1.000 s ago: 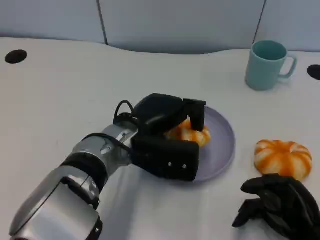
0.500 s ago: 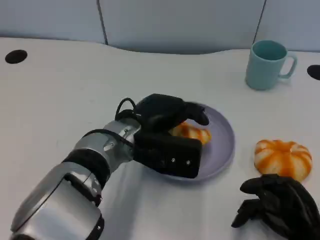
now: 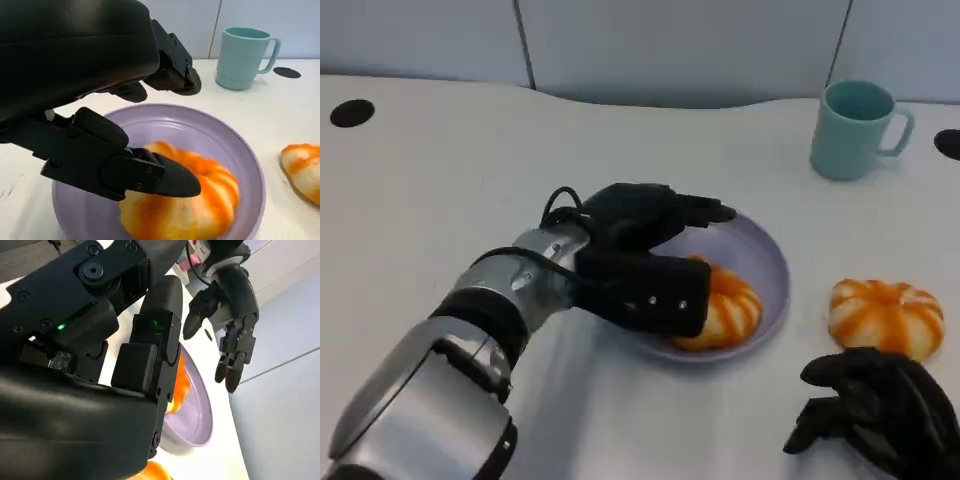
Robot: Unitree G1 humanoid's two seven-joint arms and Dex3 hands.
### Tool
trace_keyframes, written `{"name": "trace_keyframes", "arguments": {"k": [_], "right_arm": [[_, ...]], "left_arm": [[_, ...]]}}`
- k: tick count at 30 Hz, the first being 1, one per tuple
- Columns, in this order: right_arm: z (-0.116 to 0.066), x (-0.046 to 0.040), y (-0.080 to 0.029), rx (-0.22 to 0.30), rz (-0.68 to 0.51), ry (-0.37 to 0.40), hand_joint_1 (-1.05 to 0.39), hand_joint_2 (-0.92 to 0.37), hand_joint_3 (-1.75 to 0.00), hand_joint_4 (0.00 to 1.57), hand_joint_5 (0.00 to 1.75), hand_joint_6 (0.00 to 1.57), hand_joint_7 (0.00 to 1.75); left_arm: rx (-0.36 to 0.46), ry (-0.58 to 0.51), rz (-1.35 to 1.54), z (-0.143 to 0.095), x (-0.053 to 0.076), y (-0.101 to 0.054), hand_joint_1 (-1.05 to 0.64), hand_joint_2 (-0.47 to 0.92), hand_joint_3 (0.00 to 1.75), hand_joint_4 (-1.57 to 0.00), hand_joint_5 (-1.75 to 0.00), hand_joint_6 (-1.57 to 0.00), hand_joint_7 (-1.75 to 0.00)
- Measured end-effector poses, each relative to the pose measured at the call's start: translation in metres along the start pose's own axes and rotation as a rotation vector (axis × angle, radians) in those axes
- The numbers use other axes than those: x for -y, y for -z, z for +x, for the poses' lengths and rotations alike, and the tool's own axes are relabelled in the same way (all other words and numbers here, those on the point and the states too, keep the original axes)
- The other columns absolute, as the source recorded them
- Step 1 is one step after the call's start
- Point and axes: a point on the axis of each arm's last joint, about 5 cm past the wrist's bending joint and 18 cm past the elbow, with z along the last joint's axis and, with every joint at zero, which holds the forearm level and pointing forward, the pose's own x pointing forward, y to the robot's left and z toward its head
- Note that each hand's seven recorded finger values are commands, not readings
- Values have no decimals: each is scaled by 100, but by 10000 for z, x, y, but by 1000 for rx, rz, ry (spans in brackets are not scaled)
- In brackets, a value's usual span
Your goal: Grasp the bread from the table and place it into the plate.
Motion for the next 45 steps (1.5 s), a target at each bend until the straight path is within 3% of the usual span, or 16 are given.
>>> {"name": "trace_keyframes", "arguments": {"k": [6, 19, 23, 29, 35, 39, 45], "right_arm": [[2, 15, -9, -3, -1, 3, -101, -66, 0, 152, 51, 157, 7], [19, 36, -28, -4, -5, -2, -100, -66, 0, 151, 52, 157, 7], [22, 39, -28, -5, -5, -1, -99, -67, 0, 151, 51, 156, 7], [15, 52, -34, -6, -7, 2, -97, -67, 0, 151, 51, 156, 6], [1, 74, -39, -9, -9, 9, -95, -68, -1, 151, 51, 156, 6], [2, 77, -42, -10, -10, 10, -97, -68, 0, 151, 52, 156, 6], [5, 82, -36, -11, -10, 11, -96, -68, 0, 150, 51, 156, 6]], "left_arm": [[3, 26, -93, -41, -95, 55, -93, 92, 35, -6, -35, -23, -1], [103, -97, -427, -245, -377, 260, -82, 92, 28, -12, -47, -30, -3], [130, -117, -567, -357, -322, 374, -83, 92, 27, -6, -44, -29, -2], [204, -229, -784, -600, -213, 573, -76, 92, 27, -16, -50, -32, -3], [225, -356, -922, -874, 48, 718, -72, 92, 23, -26, -53, -37, -4], [243, -453, -994, -981, 164, 736, -64, 92, 19, -43, -71, -51, -8], [268, -615, -1240, -1109, 445, 687, -41, 92, 19, -50, -99, -70, -12]]}}
